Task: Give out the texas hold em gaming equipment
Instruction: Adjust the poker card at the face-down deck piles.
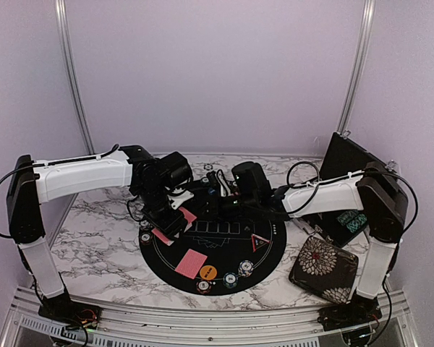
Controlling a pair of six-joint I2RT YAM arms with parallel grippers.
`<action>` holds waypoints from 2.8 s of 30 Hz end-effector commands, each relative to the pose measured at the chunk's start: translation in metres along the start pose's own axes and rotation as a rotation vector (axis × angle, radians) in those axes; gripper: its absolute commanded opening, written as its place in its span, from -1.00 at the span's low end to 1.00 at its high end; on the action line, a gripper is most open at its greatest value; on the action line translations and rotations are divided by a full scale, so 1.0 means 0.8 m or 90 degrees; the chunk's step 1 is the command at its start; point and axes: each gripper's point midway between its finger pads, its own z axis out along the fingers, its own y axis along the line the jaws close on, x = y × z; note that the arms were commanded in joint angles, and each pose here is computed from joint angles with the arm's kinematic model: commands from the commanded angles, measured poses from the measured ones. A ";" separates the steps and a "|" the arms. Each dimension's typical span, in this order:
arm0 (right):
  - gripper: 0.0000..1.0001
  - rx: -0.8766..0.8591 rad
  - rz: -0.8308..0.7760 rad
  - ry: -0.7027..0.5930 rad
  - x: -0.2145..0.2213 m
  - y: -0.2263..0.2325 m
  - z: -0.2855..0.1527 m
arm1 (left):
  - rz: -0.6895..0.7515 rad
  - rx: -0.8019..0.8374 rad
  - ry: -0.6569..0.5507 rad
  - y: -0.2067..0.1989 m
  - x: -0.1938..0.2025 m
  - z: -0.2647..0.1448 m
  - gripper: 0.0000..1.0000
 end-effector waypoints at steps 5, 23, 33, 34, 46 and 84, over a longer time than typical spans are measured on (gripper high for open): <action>-0.78 -0.028 -0.041 -0.016 -0.014 0.040 0.000 | 0.008 0.006 -0.023 -0.003 -0.010 -0.015 -0.07; -0.75 -0.030 -0.035 -0.008 -0.012 0.035 -0.003 | 0.005 0.013 -0.007 -0.005 -0.002 -0.008 -0.07; -0.62 -0.069 0.010 -0.004 -0.002 0.019 -0.027 | -0.025 0.003 0.039 0.005 0.013 0.015 -0.07; -0.58 -0.071 0.012 -0.007 -0.002 0.017 -0.029 | -0.027 0.007 0.040 0.004 0.012 0.016 -0.07; -0.62 0.040 -0.212 -0.073 0.010 0.050 -0.057 | -0.071 0.013 0.058 0.017 0.011 0.026 -0.07; -1.00 0.358 -0.585 0.065 0.103 0.092 0.130 | -0.088 0.026 0.075 0.016 0.008 0.024 -0.07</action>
